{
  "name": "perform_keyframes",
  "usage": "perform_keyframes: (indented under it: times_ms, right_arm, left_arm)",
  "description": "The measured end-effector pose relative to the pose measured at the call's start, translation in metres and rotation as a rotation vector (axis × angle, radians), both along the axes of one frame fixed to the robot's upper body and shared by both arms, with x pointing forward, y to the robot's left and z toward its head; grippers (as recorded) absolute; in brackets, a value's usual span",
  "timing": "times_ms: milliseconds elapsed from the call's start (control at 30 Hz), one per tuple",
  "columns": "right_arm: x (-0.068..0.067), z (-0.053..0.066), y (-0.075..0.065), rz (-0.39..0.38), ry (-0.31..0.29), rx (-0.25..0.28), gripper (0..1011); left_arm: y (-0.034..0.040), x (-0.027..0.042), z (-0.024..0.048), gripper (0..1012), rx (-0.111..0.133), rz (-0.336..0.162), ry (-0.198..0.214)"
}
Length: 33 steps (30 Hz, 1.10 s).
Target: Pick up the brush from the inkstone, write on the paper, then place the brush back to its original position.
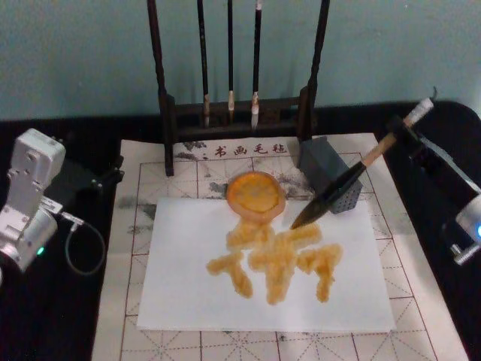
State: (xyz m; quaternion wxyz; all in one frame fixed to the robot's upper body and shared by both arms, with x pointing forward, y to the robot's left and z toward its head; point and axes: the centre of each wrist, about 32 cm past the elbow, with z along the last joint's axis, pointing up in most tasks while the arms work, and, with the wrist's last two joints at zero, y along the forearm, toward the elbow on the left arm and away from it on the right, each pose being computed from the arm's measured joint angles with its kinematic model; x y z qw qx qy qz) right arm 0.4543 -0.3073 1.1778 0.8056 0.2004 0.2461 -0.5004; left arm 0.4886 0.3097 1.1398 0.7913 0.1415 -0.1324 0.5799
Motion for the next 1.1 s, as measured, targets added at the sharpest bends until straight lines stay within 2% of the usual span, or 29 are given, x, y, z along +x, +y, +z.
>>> perform_keyframes:
  times_ms: [367,567,867,1100]
  right_arm:
    - [-0.027,-0.003,-0.019,-0.061,-0.017,-0.044,197]
    - [-0.037,-0.005,-0.024,-0.084,-0.029,-0.081,197]
    - [-0.047,-0.005,-0.030,-0.141,-0.057,-0.127,197]
    - [-0.046,-0.005,-0.027,-0.157,-0.098,-0.170,197]
  left_arm:
    - [0.0000,0.0000,0.0000,1001,0.000,0.000,0.000]
    - [0.0000,0.0000,0.0000,1001,0.000,0.000,0.000]
    - [0.0000,0.0000,0.0000,1001,0.000,0.000,0.000]
    - [0.0000,0.0000,0.0000,1001,0.000,0.000,0.000]
